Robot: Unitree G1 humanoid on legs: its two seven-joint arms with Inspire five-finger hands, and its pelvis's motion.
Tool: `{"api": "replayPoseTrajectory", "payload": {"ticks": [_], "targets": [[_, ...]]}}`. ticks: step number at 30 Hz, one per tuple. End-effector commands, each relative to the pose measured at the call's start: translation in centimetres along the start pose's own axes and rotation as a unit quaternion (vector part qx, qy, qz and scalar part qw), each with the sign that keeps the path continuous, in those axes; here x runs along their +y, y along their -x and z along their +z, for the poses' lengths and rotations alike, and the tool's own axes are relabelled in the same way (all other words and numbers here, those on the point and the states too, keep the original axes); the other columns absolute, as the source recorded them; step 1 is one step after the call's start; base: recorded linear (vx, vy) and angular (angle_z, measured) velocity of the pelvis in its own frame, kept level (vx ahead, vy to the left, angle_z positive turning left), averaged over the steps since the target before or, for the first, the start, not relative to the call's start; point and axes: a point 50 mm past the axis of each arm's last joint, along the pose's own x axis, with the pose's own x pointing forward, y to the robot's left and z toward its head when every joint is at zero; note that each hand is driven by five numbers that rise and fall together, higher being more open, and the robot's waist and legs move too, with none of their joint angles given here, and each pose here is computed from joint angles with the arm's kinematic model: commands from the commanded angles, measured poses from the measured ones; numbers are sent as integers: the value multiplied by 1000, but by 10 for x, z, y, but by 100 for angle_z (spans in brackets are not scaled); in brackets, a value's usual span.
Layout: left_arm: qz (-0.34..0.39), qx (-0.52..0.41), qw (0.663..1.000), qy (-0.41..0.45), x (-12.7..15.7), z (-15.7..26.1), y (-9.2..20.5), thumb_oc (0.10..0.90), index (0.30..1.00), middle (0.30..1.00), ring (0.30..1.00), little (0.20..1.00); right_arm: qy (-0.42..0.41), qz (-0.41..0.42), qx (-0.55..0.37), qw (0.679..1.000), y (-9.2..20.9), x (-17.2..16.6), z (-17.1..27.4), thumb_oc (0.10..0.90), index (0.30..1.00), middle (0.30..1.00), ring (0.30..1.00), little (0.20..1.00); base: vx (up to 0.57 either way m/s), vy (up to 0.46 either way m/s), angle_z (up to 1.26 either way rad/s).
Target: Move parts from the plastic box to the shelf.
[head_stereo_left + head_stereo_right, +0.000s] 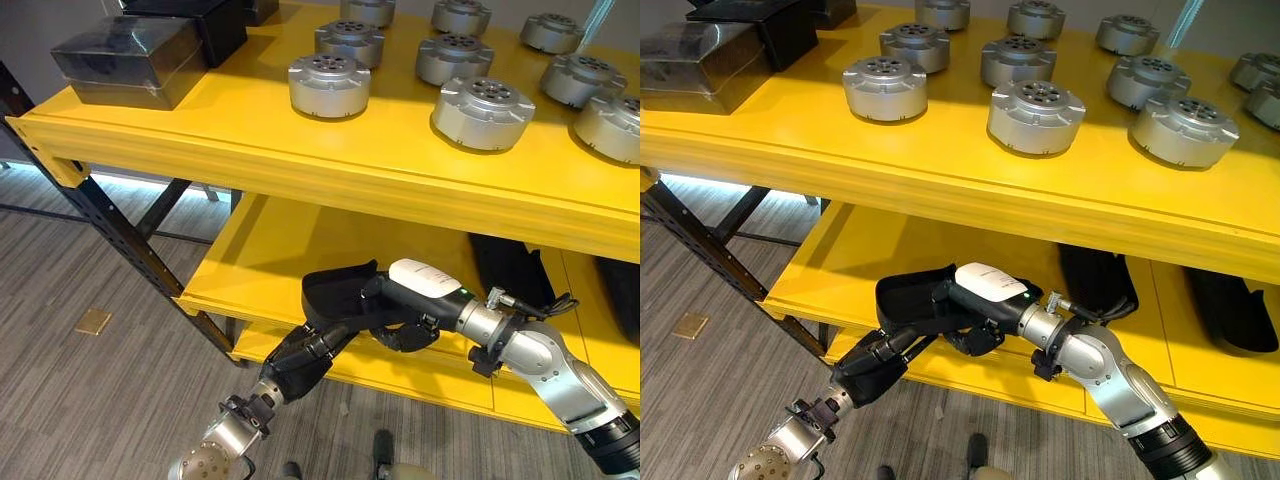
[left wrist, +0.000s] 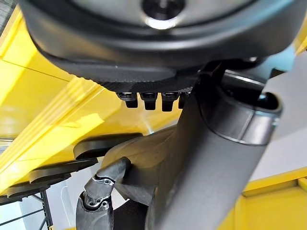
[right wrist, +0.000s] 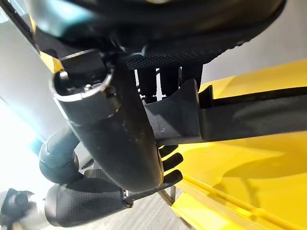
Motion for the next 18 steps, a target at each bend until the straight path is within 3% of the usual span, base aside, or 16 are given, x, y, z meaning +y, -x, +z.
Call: {"api": "replayPoseTrajectory", "payload": {"ticks": [1, 8, 12, 15, 18], "targets": [[-92, -16, 996, -17, -31, 12, -14, 900, 1000, 1000, 1000, 1000, 154, -89, -197, 964, -13, -49, 61, 400, 300, 300, 300, 300, 20, -29, 6], [-102, 2, 995, -16, -29, 8, -17, 900, 1000, 1000, 1000, 1000, 243, -46, -250, 936, -18, -59, 78, 400, 300, 300, 300, 300, -15, -45, 16], [-136, -7, 990, -28, -33, 14, -23, 900, 1000, 1000, 1000, 1000, 339, -30, -267, 902, -18, -74, 84, 400, 300, 300, 300, 300, -209, -88, 25], [-155, -3, 987, -41, -40, 18, -24, 900, 1000, 1000, 1000, 1000, 388, -46, -239, 889, -15, -97, 77, 400, 300, 300, 300, 300, -186, -249, 35], [-157, 2, 986, -55, -42, 20, -21, 900, 1000, 1000, 1000, 1000, 391, -61, -189, 898, -16, -112, 64, 400, 300, 300, 300, 300, -70, -286, 13]]}}
